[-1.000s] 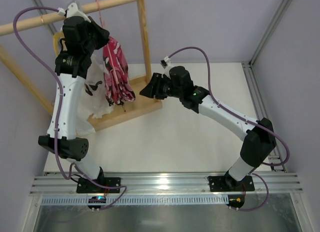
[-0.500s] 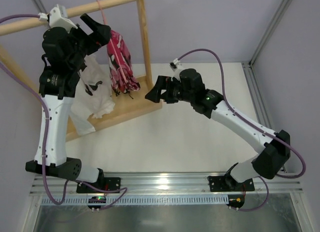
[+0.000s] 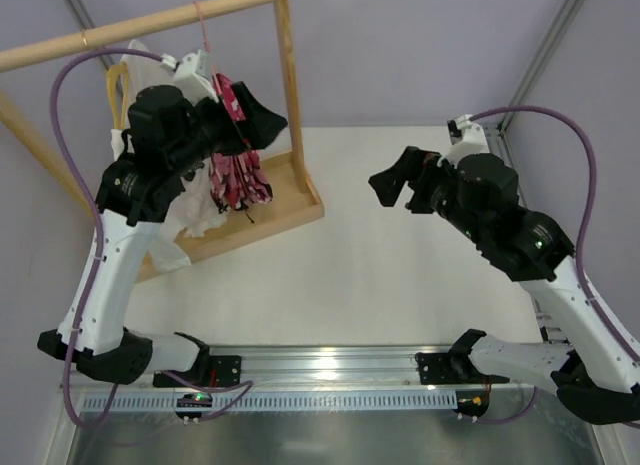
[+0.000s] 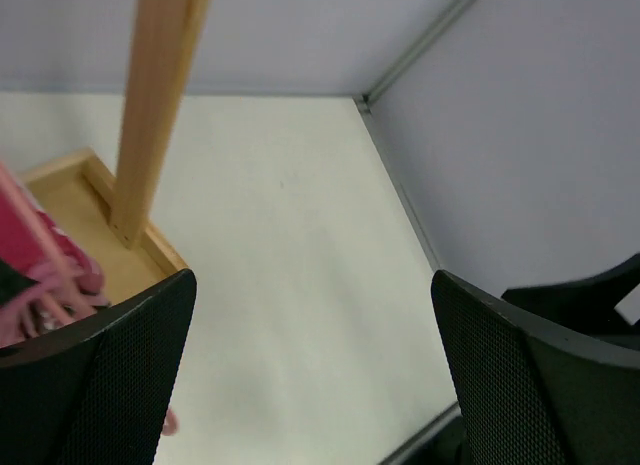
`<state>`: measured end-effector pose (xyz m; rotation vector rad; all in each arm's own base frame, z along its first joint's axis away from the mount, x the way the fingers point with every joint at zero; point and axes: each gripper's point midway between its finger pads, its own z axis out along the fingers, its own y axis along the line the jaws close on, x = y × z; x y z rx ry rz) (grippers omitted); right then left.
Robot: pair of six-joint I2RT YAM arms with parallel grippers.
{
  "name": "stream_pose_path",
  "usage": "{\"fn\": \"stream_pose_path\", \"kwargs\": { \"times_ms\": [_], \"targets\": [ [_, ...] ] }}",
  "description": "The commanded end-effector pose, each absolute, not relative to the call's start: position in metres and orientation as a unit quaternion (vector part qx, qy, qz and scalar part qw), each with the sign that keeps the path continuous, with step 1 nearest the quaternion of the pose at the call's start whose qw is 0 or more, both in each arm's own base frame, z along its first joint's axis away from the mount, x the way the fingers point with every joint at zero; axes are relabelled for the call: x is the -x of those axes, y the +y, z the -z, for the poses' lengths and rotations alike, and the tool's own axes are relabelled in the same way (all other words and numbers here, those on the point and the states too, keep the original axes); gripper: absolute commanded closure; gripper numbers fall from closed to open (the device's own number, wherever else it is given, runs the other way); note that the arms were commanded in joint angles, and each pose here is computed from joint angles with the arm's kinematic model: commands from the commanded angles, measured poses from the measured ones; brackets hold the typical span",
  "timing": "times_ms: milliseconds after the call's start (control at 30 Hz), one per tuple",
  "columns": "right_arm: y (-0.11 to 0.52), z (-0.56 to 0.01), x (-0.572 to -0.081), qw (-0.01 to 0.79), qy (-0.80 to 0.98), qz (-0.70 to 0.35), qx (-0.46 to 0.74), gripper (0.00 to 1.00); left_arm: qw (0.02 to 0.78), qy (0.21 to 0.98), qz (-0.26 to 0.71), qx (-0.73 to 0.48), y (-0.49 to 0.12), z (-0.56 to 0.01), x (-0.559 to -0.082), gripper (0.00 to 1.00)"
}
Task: Place the trousers on the hanger
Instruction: Hang the hanger with trousers onto the clothesline
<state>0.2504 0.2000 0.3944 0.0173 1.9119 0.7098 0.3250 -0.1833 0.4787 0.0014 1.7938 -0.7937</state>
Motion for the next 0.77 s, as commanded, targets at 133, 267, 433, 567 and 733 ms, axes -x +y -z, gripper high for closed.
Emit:
{"fn": "stream_pose_path", "kwargs": {
  "times_ms": [133, 267, 433, 567, 733],
  "targets": [
    [0.122, -0.407, -0.201, 0.569, 0.778, -0.261, -0.061, 0.00, 0.507, 0.754, 0.409, -0.088, -0.218, -0.439, -0.233, 0.00],
    [0.115, -0.397, -0.184, 0.567, 0.771, -0.282, -0.062, 0.00, 0.495, 0.753, 0.425, -0.081, -0.204, -0.413, -0.200, 0.00],
    [0.116, -0.390, -0.177, 0.571, 0.758, -0.309, -0.061, 0.00, 0.498, 0.750, 0.430, -0.068, -0.188, -0.391, -0.178, 0.00],
    [0.117, -0.389, -0.176, 0.572, 0.756, -0.312, -0.060, 0.00, 0.500, 0.755, 0.418, -0.070, -0.181, -0.382, -0.172, 0.00],
    [0.122, -0.378, -0.177, 0.560, 0.767, -0.309, -0.050, 0.00, 0.498, 0.748, 0.431, -0.078, -0.181, -0.387, -0.164, 0.00]
  ]
}}
